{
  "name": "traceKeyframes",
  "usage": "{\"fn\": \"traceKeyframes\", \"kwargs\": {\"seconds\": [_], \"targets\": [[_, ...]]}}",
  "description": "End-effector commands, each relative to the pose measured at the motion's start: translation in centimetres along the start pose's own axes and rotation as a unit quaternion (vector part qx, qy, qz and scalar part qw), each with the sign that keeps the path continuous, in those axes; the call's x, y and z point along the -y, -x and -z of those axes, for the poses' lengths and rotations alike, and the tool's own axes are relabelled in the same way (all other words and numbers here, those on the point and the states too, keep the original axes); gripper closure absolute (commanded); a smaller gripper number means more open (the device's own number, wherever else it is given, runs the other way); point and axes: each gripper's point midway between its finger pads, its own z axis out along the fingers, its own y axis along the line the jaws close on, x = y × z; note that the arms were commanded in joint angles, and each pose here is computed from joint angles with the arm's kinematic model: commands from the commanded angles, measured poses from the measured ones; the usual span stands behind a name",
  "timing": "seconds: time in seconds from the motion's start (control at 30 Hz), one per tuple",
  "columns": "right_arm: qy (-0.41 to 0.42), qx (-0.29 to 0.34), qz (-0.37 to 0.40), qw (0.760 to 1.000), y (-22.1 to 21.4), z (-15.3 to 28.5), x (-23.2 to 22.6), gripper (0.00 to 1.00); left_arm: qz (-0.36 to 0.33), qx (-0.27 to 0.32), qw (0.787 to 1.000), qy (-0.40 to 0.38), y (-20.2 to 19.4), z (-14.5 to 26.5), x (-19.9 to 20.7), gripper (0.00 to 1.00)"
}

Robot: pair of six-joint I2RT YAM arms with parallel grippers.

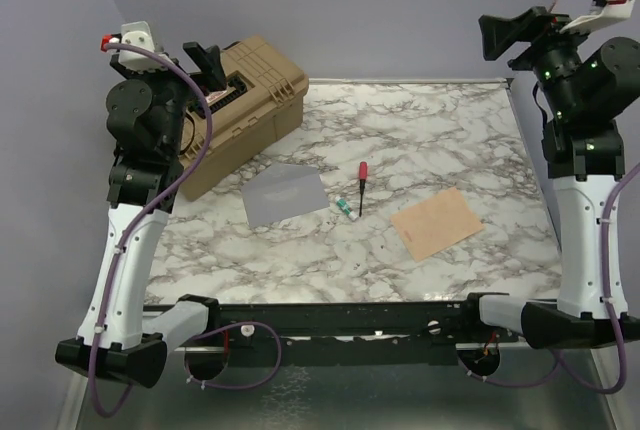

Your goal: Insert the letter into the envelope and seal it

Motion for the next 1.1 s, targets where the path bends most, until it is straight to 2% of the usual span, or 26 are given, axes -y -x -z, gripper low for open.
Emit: {"fn": "traceKeyframes", "kwargs": {"seconds": [0.0, 0.13, 0.3, 0.47, 0.57, 0.73, 0.9, 1.07], "targets": [[-0.037, -0.066, -0.067, 0.995, -6.0, -0.2, 1.9, 0.0, 0.05, -0.014, 0.996, -0.076, -2.1, 0.0, 2.8, 0.01], [-0.046, -0.196, -0.13, 0.971, -15.5, 0.0, 2.9, 0.0, 0.115, -0.081, 0.98, -0.14, -8.0, -0.9, 5.7, 0.01], [-0.104, -0.354, -0.194, 0.909, -26.9, 3.2, 4.9, 0.0, 0.141, -0.159, 0.967, -0.139, -14.7, -0.4, 5.9, 0.01], [-0.211, -0.437, -0.196, 0.852, -34.3, 8.8, 8.0, 0.0, 0.15, -0.173, 0.972, -0.058, -17.7, -0.6, 3.0, 0.01], [-0.276, -0.481, -0.18, 0.813, -37.2, 11.9, 10.0, 0.0, 0.163, -0.198, 0.965, -0.063, -19.2, -0.9, 3.4, 0.01], [-0.351, -0.514, -0.156, 0.767, -40.1, 15.5, 12.4, 0.0, 0.167, -0.235, 0.947, -0.139, -20.8, -0.8, 6.3, 0.01], [-0.426, -0.51, -0.121, 0.737, -40.9, 18.1, 16.2, 0.0, 0.162, -0.294, 0.912, -0.237, -23.8, 0.9, 12.1, 0.01], [-0.467, -0.506, -0.157, 0.708, -41.8, 20.3, 18.5, 0.0, 0.142, -0.331, 0.885, -0.295, -26.7, 3.3, 18.0, 0.01]]}}
